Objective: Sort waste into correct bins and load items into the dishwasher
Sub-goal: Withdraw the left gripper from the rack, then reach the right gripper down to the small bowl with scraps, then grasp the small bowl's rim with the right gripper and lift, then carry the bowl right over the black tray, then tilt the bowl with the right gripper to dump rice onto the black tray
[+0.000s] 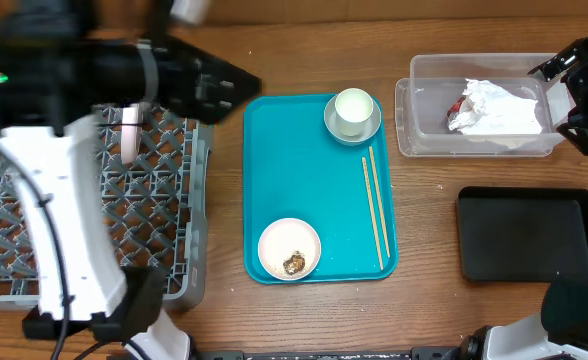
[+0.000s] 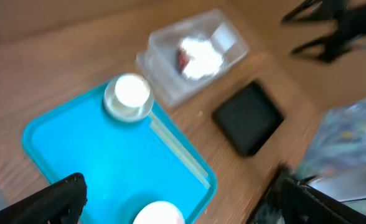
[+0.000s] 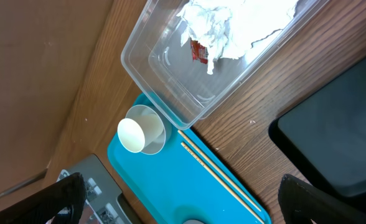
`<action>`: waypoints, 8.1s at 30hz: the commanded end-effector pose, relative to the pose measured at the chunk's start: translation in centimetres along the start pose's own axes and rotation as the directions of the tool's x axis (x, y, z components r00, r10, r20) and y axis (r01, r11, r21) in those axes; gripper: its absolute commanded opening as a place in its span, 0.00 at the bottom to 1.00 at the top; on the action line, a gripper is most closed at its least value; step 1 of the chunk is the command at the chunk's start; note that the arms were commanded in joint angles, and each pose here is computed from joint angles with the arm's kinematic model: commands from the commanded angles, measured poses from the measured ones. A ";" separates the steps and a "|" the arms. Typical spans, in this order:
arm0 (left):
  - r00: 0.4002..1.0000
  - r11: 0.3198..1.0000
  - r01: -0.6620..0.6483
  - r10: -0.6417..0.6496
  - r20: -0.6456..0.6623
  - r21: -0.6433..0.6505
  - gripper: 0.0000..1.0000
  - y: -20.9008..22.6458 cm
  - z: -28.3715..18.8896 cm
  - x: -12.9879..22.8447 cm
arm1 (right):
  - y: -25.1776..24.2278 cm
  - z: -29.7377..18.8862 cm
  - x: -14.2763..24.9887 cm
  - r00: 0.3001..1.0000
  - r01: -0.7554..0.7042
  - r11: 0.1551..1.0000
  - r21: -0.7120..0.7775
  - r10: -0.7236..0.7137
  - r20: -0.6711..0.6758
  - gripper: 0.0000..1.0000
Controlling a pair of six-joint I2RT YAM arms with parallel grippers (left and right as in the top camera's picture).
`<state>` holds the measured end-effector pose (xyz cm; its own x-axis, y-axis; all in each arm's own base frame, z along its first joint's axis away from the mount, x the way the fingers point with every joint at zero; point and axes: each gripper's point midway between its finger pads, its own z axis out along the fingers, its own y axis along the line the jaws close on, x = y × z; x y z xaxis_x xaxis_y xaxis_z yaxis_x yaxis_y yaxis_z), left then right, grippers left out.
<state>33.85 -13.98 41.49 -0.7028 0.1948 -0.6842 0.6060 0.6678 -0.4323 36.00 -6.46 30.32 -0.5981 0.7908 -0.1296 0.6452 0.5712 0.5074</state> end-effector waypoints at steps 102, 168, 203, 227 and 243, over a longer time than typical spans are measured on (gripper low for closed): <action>0.643 0.337 0.764 -0.454 0.617 -0.549 1.00 14.5 -20.2 6.5 | 1.0 24.2 47.5 0.235 0.965 0.258 -0.046 -0.931 -0.280 0.18; 0.643 0.337 0.764 -0.454 0.617 -0.550 1.00 14.5 -20.2 6.5 | -5.9 9.2 1.7 0.980 0.047 0.994 0.098 -0.026 -0.196 0.04; 0.643 0.337 0.764 -0.454 0.617 -0.550 1.00 14.5 -20.2 6.5 | -15.5 7.7 -2.0 0.934 -0.348 0.783 -0.515 0.242 -0.264 0.04; 0.643 0.337 0.764 -0.454 0.617 -0.550 1.00 14.5 -20.2 6.5 | -19.1 8.2 -1.5 0.859 -0.511 0.658 -0.552 0.402 -0.317 0.04; 0.643 0.337 0.764 -0.454 0.617 -0.550 1.00 14.5 -20.2 6.5 | -17.6 6.8 -1.9 0.863 -0.503 0.583 -0.638 0.378 -0.335 0.04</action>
<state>30.40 11.45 42.86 -0.5021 -0.6026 -0.6202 -0.5303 0.7811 -0.3296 28.63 -16.61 14.18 -0.4102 0.8344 0.3680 0.4544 -0.1629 0.8758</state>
